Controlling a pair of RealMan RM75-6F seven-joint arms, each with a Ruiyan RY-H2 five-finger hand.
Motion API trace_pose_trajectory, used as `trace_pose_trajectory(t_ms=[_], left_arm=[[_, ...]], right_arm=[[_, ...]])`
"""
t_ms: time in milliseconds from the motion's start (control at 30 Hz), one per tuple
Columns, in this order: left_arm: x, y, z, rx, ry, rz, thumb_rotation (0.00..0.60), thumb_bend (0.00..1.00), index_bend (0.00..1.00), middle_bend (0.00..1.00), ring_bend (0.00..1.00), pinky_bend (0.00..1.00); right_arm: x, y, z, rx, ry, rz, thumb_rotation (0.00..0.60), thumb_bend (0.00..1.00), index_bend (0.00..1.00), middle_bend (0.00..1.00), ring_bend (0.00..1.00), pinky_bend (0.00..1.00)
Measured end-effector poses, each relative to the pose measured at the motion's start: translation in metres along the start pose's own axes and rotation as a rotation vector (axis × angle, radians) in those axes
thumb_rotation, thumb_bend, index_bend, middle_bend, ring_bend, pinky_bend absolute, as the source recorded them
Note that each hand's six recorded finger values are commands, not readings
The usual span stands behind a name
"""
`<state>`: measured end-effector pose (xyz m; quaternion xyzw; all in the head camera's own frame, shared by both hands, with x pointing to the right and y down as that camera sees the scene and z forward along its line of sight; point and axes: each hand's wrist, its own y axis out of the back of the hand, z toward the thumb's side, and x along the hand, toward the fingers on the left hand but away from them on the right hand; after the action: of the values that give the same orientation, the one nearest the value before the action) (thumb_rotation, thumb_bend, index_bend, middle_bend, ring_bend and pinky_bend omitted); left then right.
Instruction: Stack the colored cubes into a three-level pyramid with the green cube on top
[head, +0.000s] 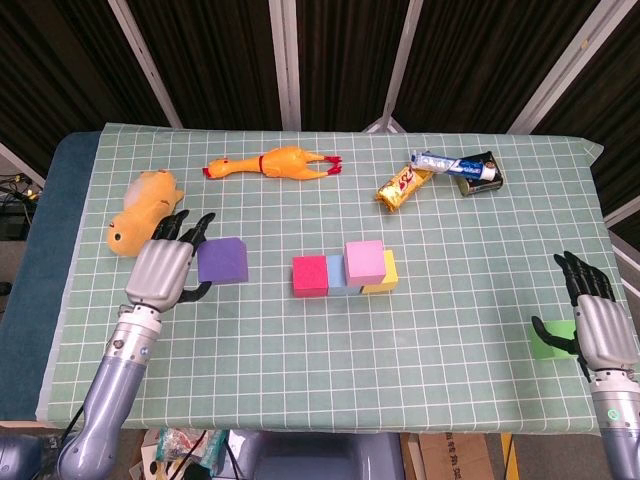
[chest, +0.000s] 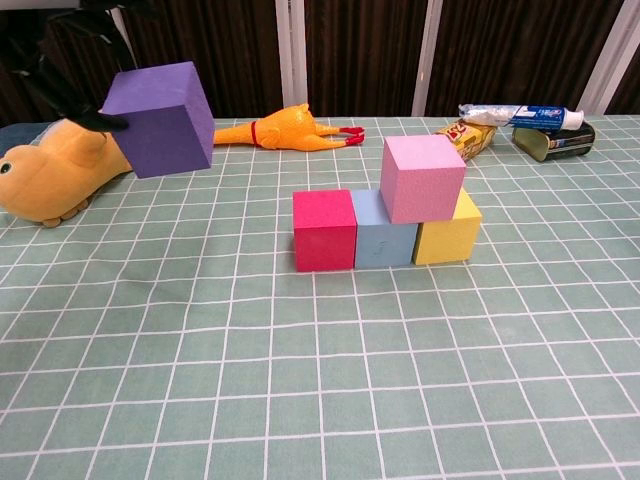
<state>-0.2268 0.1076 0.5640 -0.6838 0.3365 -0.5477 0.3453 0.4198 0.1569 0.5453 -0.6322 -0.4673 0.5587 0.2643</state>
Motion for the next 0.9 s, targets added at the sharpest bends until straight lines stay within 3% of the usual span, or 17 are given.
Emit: trace_pose_trajectory(t_ms=[367,900], left_arm=[[0.034,-0.006,0.061,0.009,-0.019,-0.061,0.6,0.37,0.06,0.36,0.06,0.1],[0.058,-0.033,0.111,0.081,-0.002,-0.121,0.6,0.37,0.05,0.36,0.06,0.1]], right_arm=[[-0.002,-0.004,-0.003,-0.038,-0.013,0.028,0.6,0.34,0.0,0.0,0.0,0.0],[-0.006,-0.004,-0.007,-0.114,-0.032,0.049,0.6,0.35,0.0,0.0,0.0,0.0]])
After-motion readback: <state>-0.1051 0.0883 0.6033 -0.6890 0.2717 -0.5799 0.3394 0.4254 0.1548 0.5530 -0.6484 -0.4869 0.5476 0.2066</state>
